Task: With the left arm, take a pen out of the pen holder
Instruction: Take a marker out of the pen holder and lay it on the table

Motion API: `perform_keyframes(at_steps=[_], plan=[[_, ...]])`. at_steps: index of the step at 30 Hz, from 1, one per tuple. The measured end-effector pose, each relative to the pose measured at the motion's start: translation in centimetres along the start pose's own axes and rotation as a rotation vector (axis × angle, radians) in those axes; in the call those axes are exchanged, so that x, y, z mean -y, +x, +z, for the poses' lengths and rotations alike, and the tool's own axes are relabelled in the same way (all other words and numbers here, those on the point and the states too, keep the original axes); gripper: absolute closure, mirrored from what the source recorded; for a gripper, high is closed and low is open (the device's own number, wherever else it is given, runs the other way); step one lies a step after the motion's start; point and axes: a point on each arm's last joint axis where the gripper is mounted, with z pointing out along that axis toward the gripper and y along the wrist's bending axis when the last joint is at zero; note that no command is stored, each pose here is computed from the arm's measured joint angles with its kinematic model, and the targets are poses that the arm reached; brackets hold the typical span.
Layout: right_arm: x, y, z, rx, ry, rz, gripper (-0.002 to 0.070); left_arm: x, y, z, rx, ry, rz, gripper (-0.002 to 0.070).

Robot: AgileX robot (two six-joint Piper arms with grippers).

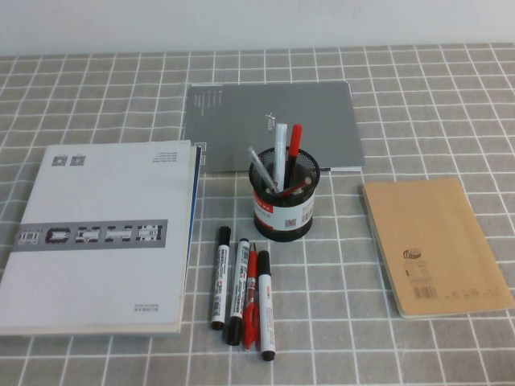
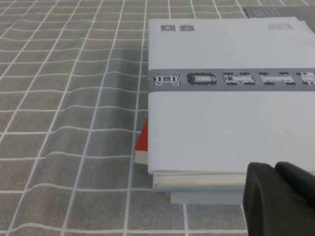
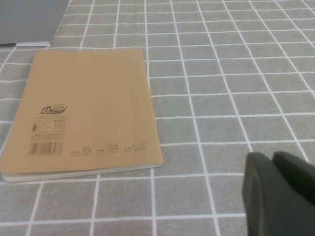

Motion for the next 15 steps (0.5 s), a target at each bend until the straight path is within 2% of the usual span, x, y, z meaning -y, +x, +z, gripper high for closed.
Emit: perform_keyframes(at_steps=[15], plan=[[0.0, 0.0, 0.0, 0.0, 0.0, 0.0, 0.0689, 0.01, 0.06, -0.01, -0.006, 0.001, 0.0, 0.0678]])
